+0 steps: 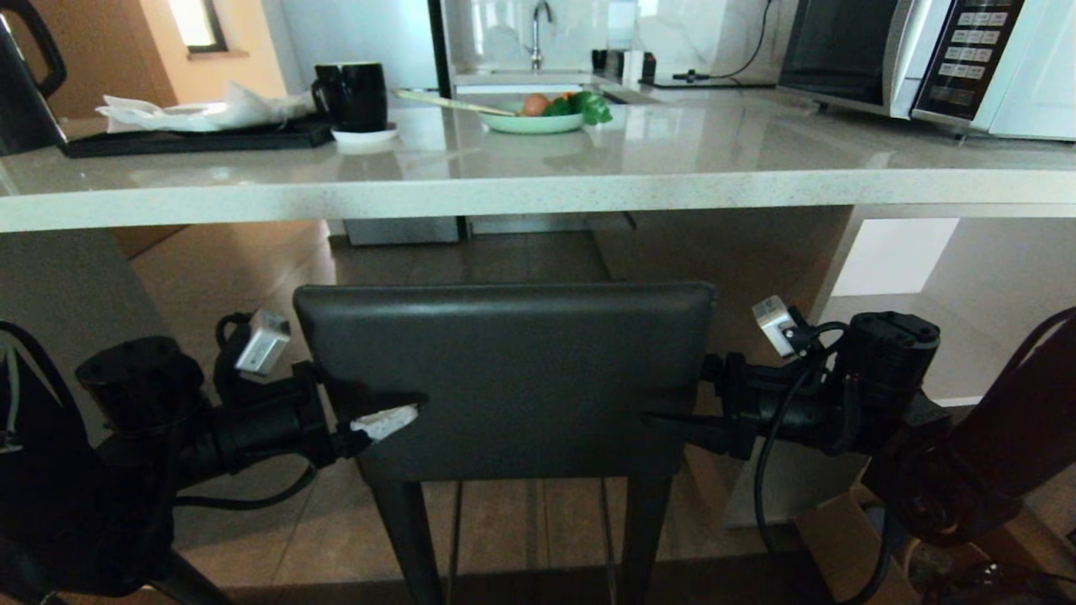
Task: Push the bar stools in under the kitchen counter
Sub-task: Pull the gray chair out from under the dining table
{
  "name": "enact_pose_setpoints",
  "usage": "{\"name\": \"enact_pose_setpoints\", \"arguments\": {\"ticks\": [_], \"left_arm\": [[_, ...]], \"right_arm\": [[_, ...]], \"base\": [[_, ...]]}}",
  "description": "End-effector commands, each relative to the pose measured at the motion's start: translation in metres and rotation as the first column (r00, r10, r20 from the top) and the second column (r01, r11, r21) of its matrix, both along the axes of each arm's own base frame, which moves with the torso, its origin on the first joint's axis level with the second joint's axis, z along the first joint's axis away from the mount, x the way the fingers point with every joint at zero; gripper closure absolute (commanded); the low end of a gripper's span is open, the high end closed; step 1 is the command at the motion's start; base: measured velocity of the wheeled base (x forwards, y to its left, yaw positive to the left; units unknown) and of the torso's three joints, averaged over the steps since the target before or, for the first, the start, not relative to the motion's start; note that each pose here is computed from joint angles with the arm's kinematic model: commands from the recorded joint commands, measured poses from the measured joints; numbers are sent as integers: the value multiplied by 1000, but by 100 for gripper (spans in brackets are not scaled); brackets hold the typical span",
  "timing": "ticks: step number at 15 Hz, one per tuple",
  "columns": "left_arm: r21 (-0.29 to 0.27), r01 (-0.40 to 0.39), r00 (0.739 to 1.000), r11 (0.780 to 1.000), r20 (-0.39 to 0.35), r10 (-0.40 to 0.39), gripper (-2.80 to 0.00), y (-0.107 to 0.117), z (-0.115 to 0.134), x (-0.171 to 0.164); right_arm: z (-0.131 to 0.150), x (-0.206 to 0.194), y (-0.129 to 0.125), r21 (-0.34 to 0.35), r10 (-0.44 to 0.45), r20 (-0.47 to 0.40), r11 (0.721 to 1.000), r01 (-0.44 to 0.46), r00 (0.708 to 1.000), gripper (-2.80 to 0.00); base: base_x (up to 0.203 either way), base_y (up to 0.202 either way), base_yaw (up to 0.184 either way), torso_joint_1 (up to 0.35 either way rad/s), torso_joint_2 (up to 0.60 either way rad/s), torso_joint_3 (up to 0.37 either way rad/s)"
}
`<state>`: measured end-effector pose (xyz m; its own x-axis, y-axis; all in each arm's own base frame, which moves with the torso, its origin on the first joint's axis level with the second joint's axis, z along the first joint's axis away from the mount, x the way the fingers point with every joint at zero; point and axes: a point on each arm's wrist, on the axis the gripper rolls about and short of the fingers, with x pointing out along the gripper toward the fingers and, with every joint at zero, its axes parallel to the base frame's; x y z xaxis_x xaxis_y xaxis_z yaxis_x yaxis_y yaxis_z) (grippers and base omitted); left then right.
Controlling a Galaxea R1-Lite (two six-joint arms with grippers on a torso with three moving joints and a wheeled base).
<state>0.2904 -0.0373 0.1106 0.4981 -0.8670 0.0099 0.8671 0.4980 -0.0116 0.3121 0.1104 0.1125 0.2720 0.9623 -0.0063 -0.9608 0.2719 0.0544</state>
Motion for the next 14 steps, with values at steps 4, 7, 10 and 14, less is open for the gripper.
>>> {"name": "enact_pose_setpoints", "arguments": {"ticks": [4, 7, 10, 14], "left_arm": [[26, 10, 999, 1000, 36, -11, -280, -1, -2, -4], [25, 11, 999, 1000, 44, -12, -280, -2, 0, -5], [25, 10, 999, 1000, 50, -11, -280, -1, 2, -6], [26, 11, 998, 1000, 56, -12, -280, -2, 3, -6]], "right_arm": [[7, -4, -1, 7, 7, 24, 1000, -7, 1000, -280], [8, -5, -1, 8, 7, 28, 1000, -7, 1000, -280], [8, -6, -2, 7, 7, 24, 1000, -7, 1000, -280], [6, -7, -2, 5, 7, 17, 1000, -7, 1000, -280]], "base": [[-192, 0, -1, -1, 2, 3], [-194, 0, -4, 2, 2, 1], [-192, 0, -1, 1, -1, 0], [-192, 0, -1, 0, 1, 2]]}}
